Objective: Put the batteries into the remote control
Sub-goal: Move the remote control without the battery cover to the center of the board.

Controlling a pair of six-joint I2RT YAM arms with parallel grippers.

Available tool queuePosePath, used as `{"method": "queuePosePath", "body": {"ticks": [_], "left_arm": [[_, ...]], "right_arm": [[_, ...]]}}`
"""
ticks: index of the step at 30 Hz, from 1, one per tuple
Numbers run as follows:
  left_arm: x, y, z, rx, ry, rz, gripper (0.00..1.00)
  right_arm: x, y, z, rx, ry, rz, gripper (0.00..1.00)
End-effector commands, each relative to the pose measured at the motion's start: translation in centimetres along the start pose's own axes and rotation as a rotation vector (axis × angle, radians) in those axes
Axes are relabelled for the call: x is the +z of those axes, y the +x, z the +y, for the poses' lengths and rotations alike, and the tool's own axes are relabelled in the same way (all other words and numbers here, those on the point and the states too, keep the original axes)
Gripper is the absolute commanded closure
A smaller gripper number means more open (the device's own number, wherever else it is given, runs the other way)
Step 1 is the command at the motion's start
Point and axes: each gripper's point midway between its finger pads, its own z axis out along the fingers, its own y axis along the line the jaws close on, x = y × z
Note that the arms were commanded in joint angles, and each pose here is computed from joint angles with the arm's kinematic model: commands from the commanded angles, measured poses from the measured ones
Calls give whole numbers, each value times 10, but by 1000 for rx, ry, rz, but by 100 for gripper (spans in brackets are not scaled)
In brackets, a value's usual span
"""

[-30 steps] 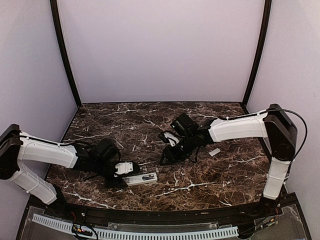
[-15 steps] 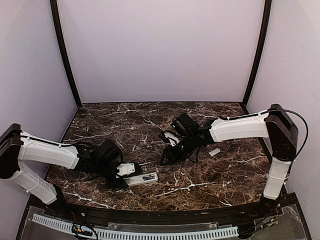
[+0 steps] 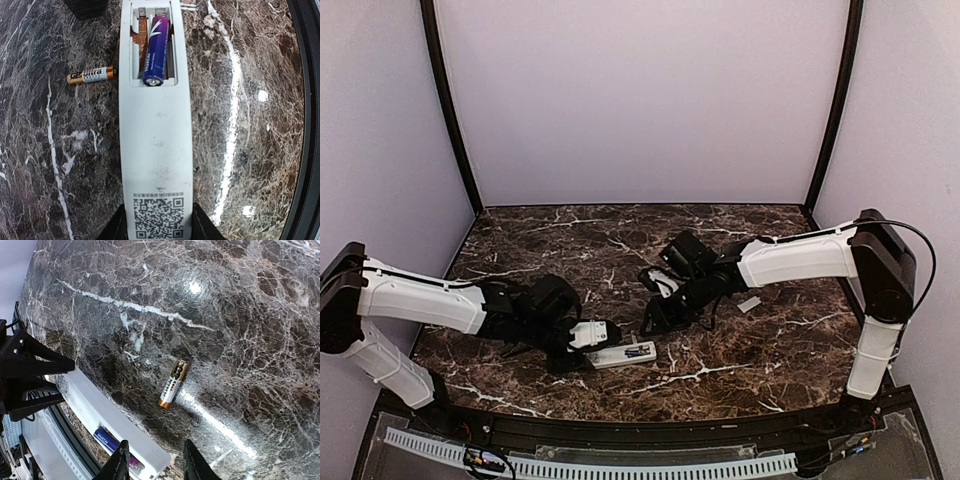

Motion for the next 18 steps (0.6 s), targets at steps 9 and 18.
{"method": "queuePosePath", "body": {"ticks": [9, 18], "left_arm": [[20, -20, -13, 47, 33, 26, 100], [42, -24, -22, 43, 57, 112, 74]], "right_arm": [[-22, 11, -3, 21, 52, -26, 67], [-25, 23, -9, 47, 60, -17, 68]]}}
